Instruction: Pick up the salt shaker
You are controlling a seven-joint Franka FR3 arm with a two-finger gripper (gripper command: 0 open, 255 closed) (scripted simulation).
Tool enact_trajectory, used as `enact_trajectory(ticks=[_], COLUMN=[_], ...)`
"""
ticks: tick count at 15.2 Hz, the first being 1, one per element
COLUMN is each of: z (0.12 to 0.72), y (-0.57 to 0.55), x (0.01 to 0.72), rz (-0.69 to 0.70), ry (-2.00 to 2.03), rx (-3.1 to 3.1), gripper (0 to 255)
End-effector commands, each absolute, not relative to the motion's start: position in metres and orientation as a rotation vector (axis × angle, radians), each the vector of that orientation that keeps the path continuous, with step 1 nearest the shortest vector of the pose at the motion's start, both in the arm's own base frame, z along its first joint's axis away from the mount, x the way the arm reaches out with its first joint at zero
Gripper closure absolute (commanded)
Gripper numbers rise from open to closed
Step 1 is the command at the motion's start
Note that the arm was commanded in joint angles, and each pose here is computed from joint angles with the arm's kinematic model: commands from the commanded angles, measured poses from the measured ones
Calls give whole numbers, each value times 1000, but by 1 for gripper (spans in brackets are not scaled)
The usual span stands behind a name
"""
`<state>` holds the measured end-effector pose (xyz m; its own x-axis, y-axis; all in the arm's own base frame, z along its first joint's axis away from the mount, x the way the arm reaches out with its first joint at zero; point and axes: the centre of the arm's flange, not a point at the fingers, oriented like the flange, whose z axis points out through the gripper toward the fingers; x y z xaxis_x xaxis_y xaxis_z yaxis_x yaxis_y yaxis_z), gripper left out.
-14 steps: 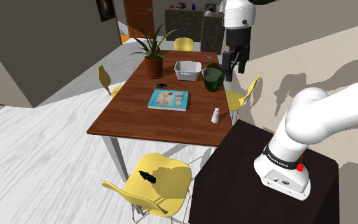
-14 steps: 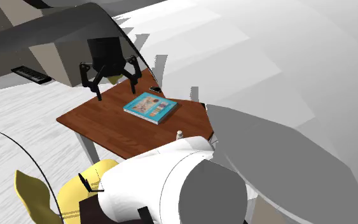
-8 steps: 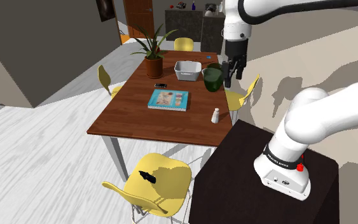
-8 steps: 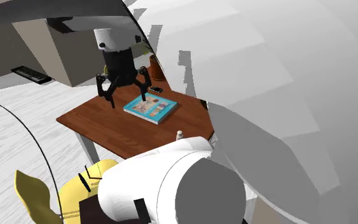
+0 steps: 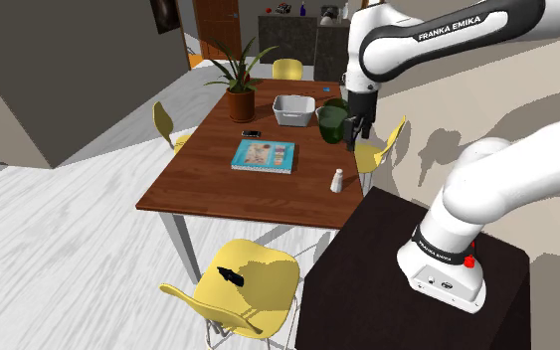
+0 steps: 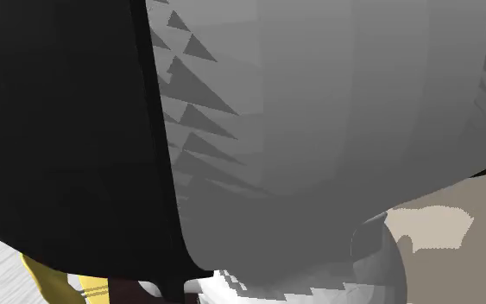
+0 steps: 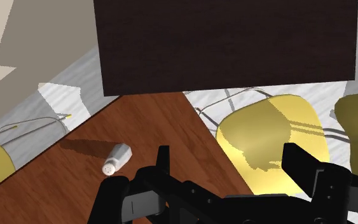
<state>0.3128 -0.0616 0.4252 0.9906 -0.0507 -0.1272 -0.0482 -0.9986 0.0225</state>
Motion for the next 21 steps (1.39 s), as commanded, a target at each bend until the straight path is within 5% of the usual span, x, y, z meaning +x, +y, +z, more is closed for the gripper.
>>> enact_trajectory(ticks=[1, 21], z=[405, 209], y=[-76, -221], x=[317, 391], rz=[-180, -39], ry=[-61, 74], rx=[3111, 3071], gripper=[0, 0])
